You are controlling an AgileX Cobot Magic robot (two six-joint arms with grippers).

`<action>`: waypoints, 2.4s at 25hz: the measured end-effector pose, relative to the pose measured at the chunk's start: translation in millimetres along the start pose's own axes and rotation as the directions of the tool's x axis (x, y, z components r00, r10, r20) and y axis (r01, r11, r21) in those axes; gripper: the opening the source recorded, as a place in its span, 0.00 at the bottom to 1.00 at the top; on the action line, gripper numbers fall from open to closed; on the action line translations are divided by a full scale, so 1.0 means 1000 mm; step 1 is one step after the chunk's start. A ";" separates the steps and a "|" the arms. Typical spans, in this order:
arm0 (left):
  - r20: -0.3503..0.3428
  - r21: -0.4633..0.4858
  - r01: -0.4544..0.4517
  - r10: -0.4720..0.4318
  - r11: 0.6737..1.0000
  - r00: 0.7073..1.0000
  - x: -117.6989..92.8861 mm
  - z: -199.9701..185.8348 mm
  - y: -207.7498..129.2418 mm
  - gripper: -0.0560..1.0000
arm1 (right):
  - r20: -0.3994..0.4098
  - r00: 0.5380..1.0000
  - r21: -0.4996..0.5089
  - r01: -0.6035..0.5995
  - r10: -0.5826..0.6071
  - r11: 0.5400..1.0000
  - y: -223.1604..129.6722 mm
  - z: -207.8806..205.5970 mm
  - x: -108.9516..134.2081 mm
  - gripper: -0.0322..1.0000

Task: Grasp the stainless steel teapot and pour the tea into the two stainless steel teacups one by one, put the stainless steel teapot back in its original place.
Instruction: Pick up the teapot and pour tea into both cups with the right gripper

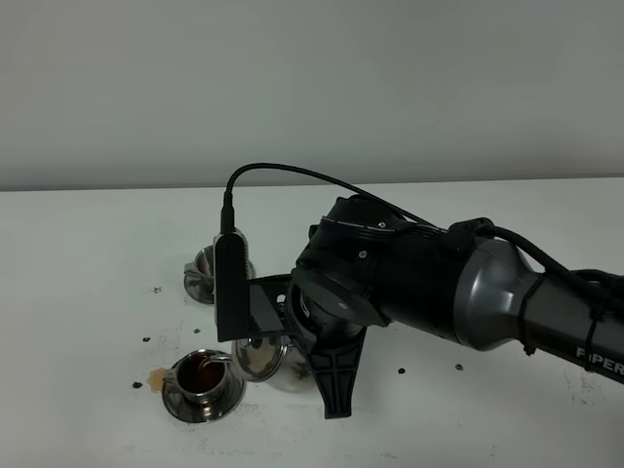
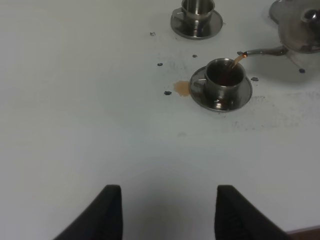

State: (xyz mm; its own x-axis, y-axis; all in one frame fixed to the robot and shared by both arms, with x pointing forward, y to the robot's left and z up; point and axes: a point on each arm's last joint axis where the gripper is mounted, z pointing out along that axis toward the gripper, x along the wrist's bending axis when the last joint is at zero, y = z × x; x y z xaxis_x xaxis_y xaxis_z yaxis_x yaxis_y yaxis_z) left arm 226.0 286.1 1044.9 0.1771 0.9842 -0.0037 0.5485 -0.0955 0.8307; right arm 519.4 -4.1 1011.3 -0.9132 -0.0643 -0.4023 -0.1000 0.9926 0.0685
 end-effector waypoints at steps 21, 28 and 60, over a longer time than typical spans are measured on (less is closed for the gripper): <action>0.000 0.000 0.000 0.000 1.000 1.000 0.000 0.000 0.000 0.51 | -0.044 0.990 -0.021 -0.138 0.137 0.990 -0.005 0.002 -0.003 0.12; 0.000 0.000 0.000 0.000 1.000 1.000 0.000 0.000 0.000 0.51 | -0.051 0.984 -0.044 -0.172 0.170 0.984 -0.005 -0.004 -0.004 0.12; 0.000 0.000 -0.001 0.001 1.000 1.000 0.000 0.000 0.000 0.51 | -0.024 0.810 -0.476 -0.525 0.586 0.706 -0.083 -0.006 0.060 0.12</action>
State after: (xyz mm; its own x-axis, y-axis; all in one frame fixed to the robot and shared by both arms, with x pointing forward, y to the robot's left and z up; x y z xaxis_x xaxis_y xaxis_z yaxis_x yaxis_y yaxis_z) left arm 226.0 286.1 1044.9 0.1776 0.9841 -0.0029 0.5483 -0.0965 0.8307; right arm 470.8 -91.0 986.8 -0.8078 0.5272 -0.2638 0.2208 0.6855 0.6938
